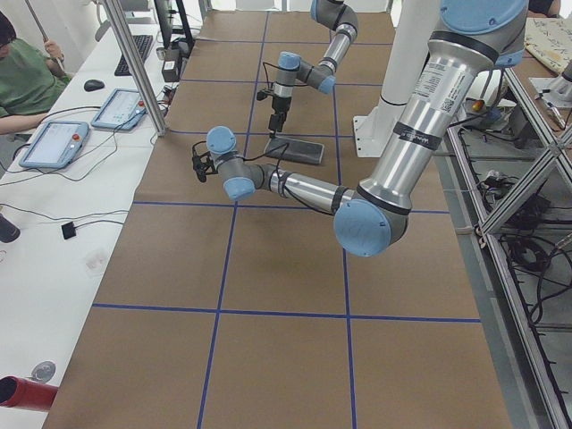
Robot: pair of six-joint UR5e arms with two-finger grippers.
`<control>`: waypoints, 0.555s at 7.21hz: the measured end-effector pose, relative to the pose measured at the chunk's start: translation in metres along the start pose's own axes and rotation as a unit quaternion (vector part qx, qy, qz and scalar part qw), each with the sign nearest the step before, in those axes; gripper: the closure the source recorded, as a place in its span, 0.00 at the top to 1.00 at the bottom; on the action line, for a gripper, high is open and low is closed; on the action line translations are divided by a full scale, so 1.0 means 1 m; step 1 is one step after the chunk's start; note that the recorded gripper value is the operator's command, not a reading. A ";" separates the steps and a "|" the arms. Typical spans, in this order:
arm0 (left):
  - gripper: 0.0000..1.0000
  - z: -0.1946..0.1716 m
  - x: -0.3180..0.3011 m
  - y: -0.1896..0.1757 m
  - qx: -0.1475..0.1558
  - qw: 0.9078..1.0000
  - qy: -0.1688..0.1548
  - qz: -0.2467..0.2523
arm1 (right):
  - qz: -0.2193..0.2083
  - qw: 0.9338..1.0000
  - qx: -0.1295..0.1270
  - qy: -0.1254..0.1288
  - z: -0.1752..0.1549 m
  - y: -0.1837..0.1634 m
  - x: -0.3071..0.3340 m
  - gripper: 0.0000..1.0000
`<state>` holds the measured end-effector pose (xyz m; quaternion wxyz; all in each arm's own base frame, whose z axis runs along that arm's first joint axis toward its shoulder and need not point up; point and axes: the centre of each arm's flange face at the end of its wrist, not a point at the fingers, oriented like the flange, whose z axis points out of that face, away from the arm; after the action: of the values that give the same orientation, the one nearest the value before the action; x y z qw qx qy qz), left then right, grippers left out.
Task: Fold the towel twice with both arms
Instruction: 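Release the towel and raise the right gripper away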
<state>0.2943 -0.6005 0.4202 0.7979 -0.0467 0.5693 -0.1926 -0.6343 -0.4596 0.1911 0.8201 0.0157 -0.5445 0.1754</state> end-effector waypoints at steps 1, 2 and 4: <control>1.00 -0.001 -0.001 0.001 0.000 1.000 0.001 0.001 | -0.001 1.000 0.006 -0.005 0.006 -0.005 -0.002 1.00; 1.00 0.000 -0.001 0.001 -0.001 1.000 0.001 0.001 | -0.002 1.000 0.008 -0.008 0.012 -0.007 -0.005 1.00; 1.00 0.000 -0.001 0.001 -0.001 1.000 0.001 0.001 | -0.002 1.000 0.009 -0.009 0.016 -0.008 -0.011 1.00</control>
<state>0.2939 -0.5989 0.4207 0.7974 -0.0467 0.5705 -0.1909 -0.6500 -0.4740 0.1893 0.8151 0.0258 -0.5505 0.1785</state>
